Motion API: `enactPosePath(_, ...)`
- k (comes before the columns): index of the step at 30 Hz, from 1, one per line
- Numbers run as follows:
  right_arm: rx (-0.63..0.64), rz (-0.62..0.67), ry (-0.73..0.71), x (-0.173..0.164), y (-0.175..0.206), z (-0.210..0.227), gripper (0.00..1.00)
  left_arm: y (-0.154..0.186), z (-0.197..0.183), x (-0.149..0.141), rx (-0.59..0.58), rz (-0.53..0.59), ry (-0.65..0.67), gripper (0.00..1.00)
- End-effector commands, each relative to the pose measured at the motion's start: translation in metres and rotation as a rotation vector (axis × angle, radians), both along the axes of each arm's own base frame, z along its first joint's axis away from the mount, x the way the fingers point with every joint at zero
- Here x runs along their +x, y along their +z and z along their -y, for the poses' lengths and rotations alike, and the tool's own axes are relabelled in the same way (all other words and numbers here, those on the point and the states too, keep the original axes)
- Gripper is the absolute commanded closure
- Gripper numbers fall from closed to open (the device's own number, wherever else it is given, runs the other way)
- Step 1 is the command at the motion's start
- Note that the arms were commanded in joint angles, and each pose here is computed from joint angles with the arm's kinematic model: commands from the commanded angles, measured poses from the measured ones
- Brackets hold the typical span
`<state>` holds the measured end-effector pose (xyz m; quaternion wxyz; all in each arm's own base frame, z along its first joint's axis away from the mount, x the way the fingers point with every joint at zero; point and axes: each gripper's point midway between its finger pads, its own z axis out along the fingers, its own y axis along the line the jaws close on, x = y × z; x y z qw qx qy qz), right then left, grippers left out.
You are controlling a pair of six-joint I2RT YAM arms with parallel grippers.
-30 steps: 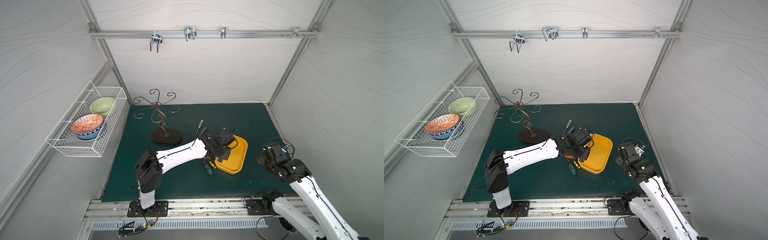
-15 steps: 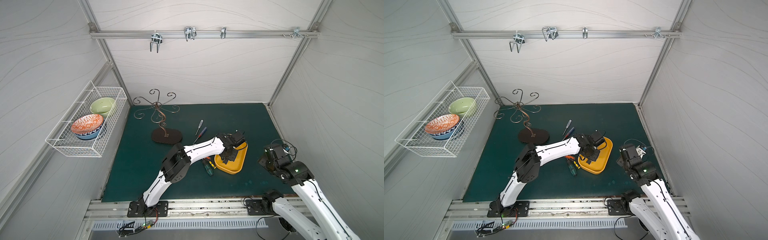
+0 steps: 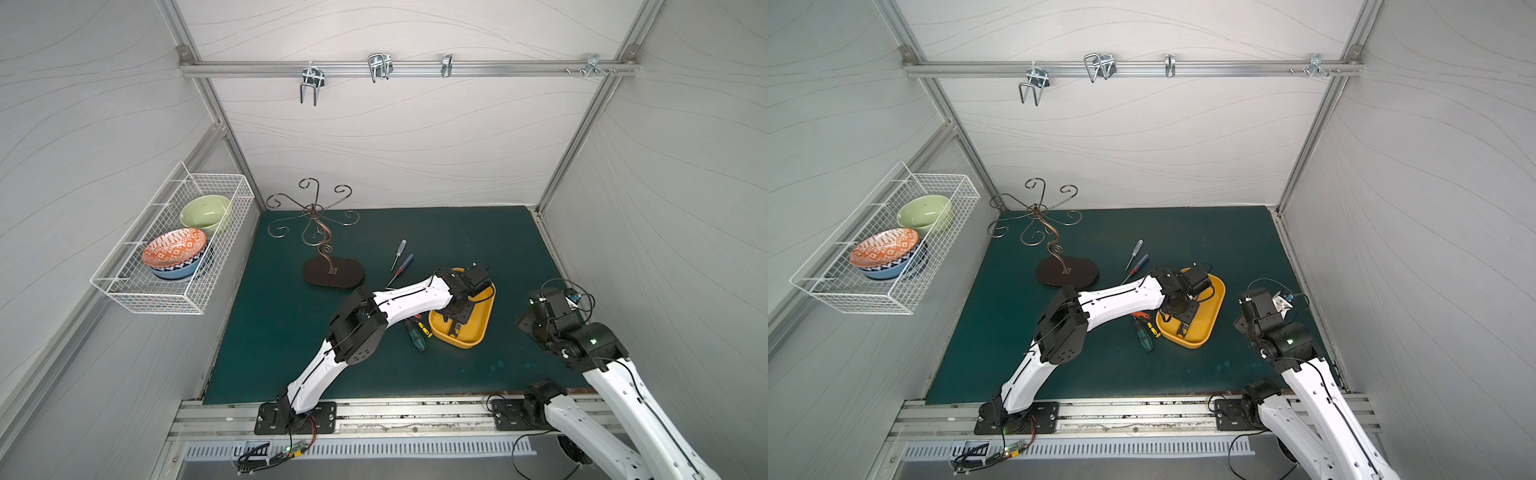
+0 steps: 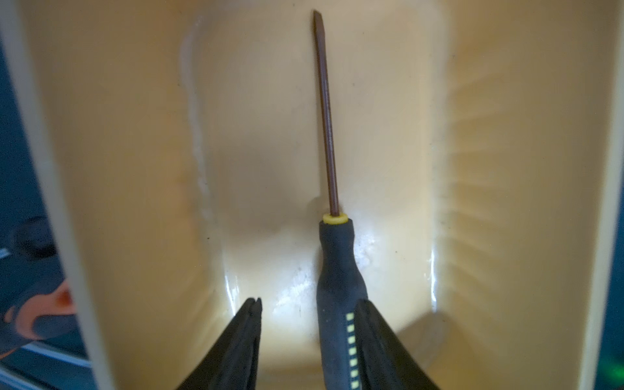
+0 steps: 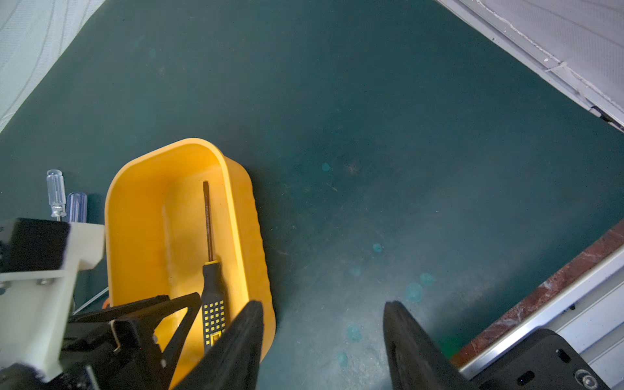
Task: Put the screwdriver on the desktop into the storage box
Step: Place the screwdriver in the storage box.
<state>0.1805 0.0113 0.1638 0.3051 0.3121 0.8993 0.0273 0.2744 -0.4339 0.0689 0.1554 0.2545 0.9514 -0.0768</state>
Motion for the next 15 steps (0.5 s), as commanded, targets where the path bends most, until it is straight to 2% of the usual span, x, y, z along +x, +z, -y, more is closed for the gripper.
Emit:
enactPosePath(1, -0.032, 0.026, 0.030, 0.002, 0.013, 0.003, 0.39, 0.080, 0.004, 0.014, -0.188, 0.158, 0.050, 0.51)
enactPosePath(4, -0.013, 0.071, 0.184, 0.015, 0.025, -0.018, 0.34, 0.119, -0.018, 0.016, -0.285, 0.274, 0.109, 0.52)
enactPosePath(7, 0.037, 0.128, 0.400, 0.030, 0.041, -0.054, 0.32, 0.145, -0.055, 0.013, -0.358, 0.372, 0.185, 0.52)
enactPosePath(10, 0.028, 0.149, 0.606, 0.040, 0.056, -0.094, 0.31, 0.151, -0.098, 0.006, -0.420, 0.395, 0.290, 0.52)
enactPosePath(15, -0.098, 0.089, 0.979, 0.048, 0.061, -0.173, 0.28, 0.133, -0.184, -0.006, -0.483, 0.371, 0.555, 0.55)
